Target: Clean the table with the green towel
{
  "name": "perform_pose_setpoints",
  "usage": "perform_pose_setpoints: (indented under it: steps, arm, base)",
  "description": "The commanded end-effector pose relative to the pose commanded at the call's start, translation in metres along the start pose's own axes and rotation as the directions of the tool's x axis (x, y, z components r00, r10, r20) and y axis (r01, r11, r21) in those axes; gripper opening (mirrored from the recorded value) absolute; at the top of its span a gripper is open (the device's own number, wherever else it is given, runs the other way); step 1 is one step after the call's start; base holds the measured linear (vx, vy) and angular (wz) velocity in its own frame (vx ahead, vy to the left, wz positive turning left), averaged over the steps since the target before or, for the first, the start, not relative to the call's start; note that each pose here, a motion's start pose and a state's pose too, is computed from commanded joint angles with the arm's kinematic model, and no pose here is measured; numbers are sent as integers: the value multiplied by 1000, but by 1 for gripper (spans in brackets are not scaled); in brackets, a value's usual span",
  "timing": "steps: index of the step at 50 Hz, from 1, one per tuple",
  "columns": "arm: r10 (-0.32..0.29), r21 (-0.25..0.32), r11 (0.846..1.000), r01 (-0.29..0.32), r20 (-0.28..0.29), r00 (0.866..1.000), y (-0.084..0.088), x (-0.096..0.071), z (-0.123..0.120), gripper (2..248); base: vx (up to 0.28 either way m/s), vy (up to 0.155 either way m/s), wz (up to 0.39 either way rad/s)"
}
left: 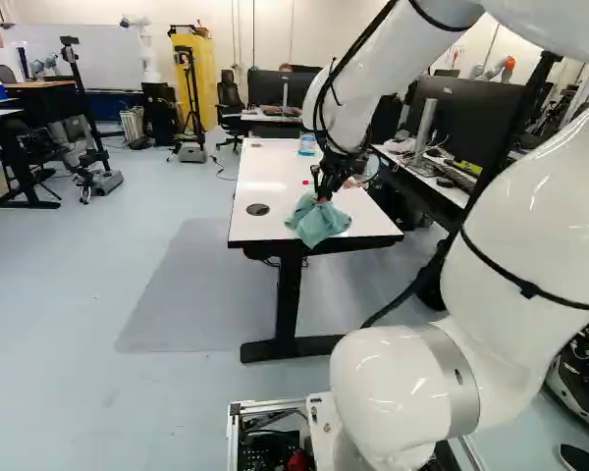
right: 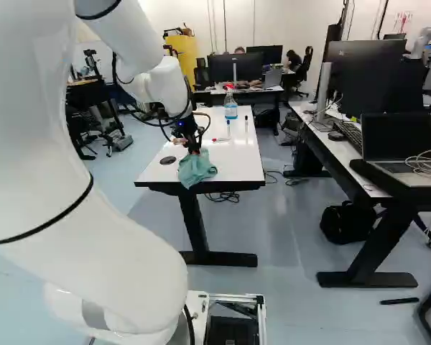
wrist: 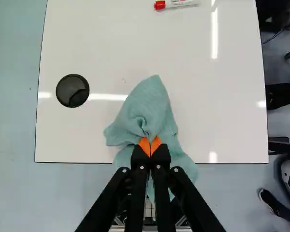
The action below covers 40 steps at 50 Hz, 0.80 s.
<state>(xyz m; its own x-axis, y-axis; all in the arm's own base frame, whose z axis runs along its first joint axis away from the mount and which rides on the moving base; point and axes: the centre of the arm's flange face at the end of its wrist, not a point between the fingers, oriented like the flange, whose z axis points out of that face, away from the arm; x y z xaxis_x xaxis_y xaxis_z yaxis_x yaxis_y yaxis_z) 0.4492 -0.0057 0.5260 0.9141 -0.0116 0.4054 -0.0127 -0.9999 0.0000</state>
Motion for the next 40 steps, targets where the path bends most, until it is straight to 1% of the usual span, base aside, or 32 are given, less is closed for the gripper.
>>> perform_pose_setpoints:
  steps: [20,40]
  arm:
    - [63,-28,998,-63,-1,998,33,20,8,21]
    - [127,-56,990,-127,-7,992,69,37,16,21]
  base:
    - [0,0,0]
    - [0,0,0]
